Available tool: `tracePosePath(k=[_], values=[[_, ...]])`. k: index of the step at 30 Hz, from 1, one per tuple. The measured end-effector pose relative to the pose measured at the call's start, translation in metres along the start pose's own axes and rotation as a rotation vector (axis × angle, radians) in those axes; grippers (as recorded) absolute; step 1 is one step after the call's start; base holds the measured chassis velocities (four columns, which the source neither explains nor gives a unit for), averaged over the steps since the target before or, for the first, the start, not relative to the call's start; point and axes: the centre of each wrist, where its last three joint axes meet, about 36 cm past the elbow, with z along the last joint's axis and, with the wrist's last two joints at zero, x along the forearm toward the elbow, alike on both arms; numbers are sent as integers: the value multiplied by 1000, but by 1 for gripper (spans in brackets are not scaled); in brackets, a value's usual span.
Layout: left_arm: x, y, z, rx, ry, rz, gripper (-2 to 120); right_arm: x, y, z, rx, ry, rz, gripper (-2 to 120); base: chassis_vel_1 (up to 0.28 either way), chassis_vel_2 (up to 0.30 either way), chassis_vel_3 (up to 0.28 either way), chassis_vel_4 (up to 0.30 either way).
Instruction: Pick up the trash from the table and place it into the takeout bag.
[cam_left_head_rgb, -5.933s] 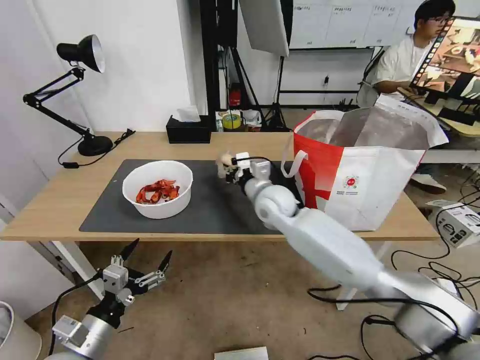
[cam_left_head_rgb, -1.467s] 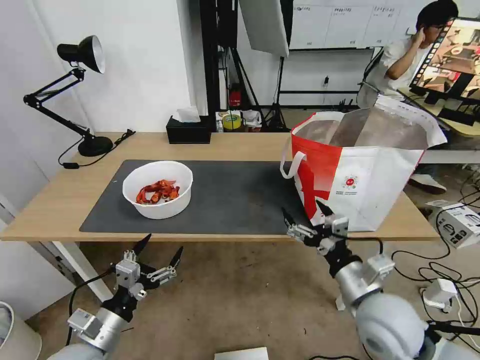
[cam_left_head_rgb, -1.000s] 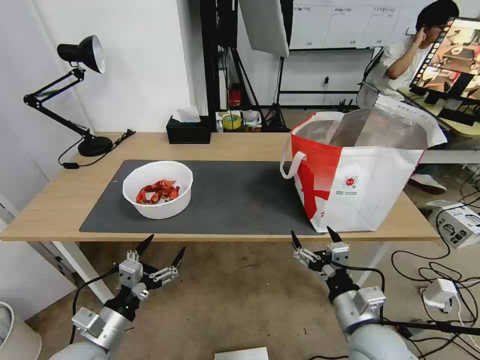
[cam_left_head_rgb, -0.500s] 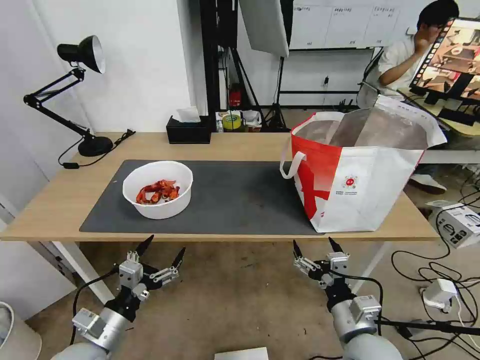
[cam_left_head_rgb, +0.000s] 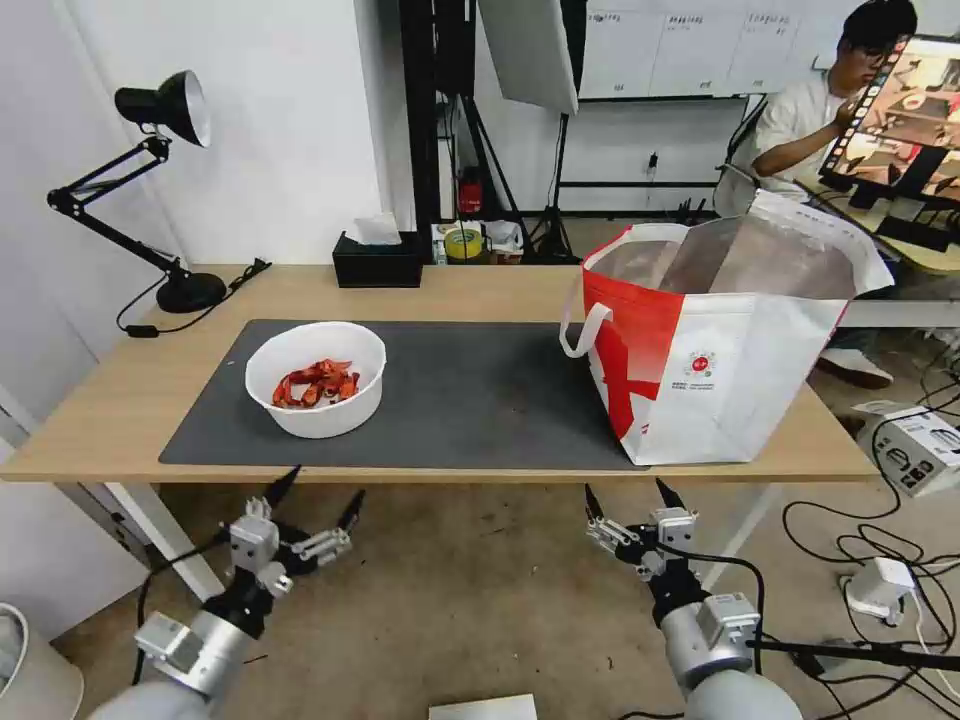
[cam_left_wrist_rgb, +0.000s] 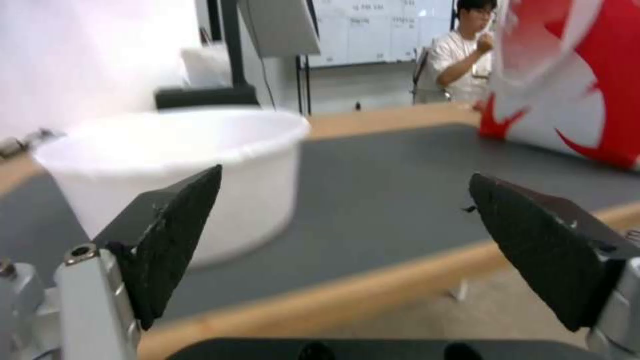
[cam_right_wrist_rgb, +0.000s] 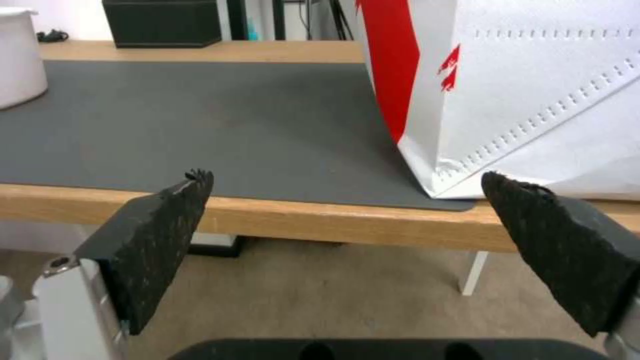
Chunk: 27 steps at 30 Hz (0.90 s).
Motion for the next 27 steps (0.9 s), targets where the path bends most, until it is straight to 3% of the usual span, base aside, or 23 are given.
tracePosePath(k=[4, 7, 8, 12, 16, 20, 27], values=[[-14, 21, -25, -9, -8, -18, 100, 0, 0, 0, 0, 0, 0, 100, 0, 0, 0, 0], [-19, 24, -31, -5, -5, -23, 100, 0, 0, 0, 0, 0, 0, 100, 0, 0, 0, 0], [-41, 37, -58, 9, 24, -41, 100, 0, 0, 0, 0, 0, 0, 100, 0, 0, 0, 0], [-65, 49, -80, 30, 89, -75, 100, 0, 0, 0, 0, 0, 0, 100, 0, 0, 0, 0], [-80, 56, -92, 57, 133, -88, 100, 0, 0, 0, 0, 0, 0, 100, 0, 0, 0, 0], [-107, 72, -120, 88, 219, -112, 100, 0, 0, 0, 0, 0, 0, 100, 0, 0, 0, 0], [-119, 90, -138, 83, 323, -145, 100, 0, 0, -1, 0, 0, -1, 100, 0, 0, 0, 0]])
